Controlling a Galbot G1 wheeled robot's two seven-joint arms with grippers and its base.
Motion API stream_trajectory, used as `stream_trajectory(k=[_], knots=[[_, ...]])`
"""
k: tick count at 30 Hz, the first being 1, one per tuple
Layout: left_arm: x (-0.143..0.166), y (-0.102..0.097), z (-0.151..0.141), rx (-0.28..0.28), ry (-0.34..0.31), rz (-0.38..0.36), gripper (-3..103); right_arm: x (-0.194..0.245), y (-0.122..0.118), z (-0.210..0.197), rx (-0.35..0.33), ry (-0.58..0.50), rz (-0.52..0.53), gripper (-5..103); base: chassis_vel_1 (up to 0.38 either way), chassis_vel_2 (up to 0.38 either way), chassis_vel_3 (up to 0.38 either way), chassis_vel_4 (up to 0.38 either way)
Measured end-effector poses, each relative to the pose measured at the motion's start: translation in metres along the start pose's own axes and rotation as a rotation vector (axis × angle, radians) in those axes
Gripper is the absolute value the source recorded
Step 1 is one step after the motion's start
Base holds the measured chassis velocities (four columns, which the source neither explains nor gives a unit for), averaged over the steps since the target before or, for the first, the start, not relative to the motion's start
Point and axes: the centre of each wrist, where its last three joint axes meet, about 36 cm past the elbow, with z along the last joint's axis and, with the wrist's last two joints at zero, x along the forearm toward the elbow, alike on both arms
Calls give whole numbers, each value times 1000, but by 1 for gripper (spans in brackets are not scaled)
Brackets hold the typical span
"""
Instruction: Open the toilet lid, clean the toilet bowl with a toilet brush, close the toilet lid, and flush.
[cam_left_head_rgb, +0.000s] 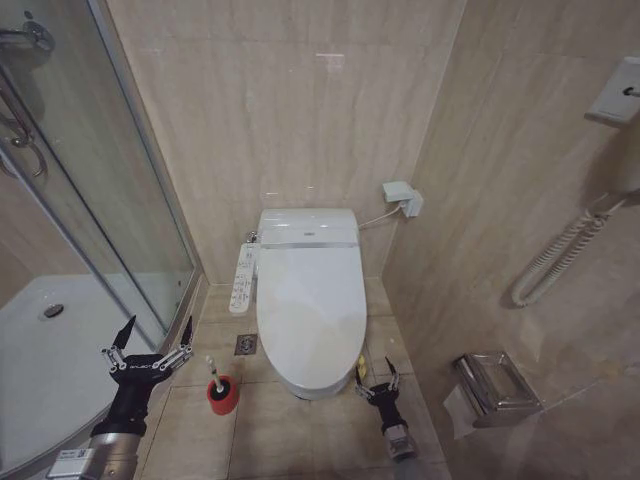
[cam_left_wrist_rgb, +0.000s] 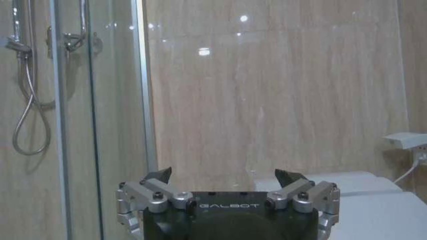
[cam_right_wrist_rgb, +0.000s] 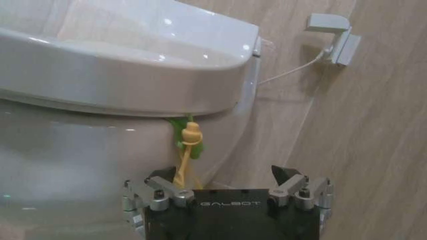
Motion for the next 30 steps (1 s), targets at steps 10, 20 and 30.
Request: stream_trajectory(k=[10, 20, 30], knots=[[0, 0, 0, 0, 0, 0, 100, -16, 6, 4, -5, -6, 11, 98, 0, 0, 0, 0], [0, 0, 0, 0, 0, 0, 100, -28, 11, 2, -10, -12, 15, 76, 0, 0, 0, 0], [0, 0, 0, 0, 0, 0, 100, -31, 6, 0, -4, -34, 5, 50, 0, 0, 0, 0]])
